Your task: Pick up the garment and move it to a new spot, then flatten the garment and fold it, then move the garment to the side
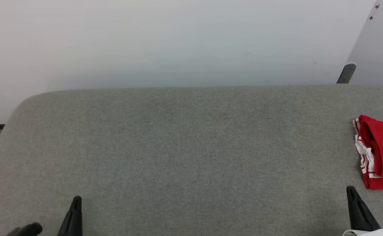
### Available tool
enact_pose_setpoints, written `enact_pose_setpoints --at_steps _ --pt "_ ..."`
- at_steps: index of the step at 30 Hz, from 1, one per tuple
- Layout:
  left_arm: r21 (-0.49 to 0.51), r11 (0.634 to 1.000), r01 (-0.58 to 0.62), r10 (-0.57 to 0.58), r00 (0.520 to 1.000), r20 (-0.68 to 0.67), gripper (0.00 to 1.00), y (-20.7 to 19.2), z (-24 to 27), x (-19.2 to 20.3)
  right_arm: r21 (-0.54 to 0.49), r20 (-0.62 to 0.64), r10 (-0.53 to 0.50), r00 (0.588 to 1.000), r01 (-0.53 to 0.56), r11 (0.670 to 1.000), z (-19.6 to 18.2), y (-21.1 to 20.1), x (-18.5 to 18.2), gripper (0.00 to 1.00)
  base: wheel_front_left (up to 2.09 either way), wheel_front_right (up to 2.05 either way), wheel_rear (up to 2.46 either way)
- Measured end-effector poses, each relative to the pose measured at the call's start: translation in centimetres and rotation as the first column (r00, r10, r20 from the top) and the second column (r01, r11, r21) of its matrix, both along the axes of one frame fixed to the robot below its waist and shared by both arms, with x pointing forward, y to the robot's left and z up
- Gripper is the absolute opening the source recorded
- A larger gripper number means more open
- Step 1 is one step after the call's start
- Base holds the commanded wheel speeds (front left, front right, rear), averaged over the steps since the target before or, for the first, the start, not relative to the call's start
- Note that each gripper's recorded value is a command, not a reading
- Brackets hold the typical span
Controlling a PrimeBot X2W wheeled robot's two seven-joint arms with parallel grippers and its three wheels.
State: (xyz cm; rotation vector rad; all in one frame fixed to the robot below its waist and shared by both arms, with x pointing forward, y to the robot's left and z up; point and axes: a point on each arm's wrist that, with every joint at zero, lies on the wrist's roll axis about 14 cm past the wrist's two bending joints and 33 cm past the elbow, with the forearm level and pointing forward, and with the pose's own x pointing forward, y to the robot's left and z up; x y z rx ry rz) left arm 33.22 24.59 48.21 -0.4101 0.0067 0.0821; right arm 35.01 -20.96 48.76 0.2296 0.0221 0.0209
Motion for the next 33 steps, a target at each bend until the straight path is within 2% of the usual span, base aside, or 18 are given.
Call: enact_pose_setpoints --at_steps 13,25,33 --pt "-0.201 0.979 -0.027 0.027 1.000 -0.004 0.00 -0.2 0.0 0.9 0.230 -0.021 -0.035 0.999 0.039 0.972 0.0 -0.1 0.7 0.00 0.00 0.00 0.00" --pt "-0.361 0.932 -0.036 0.035 0.999 -0.009 0.00 -0.7 0.0 1.6 0.408 -0.041 -0.053 0.998 0.065 0.911 0.0 -0.3 1.2 0.00 0.00 0.00 0.00" --pt "-0.450 0.892 -0.034 0.035 0.999 -0.005 0.00 -1.0 0.2 2.1 0.512 -0.049 -0.059 0.997 0.076 0.856 0.1 -0.2 1.5 0.00 0.00 0.00 0.00"
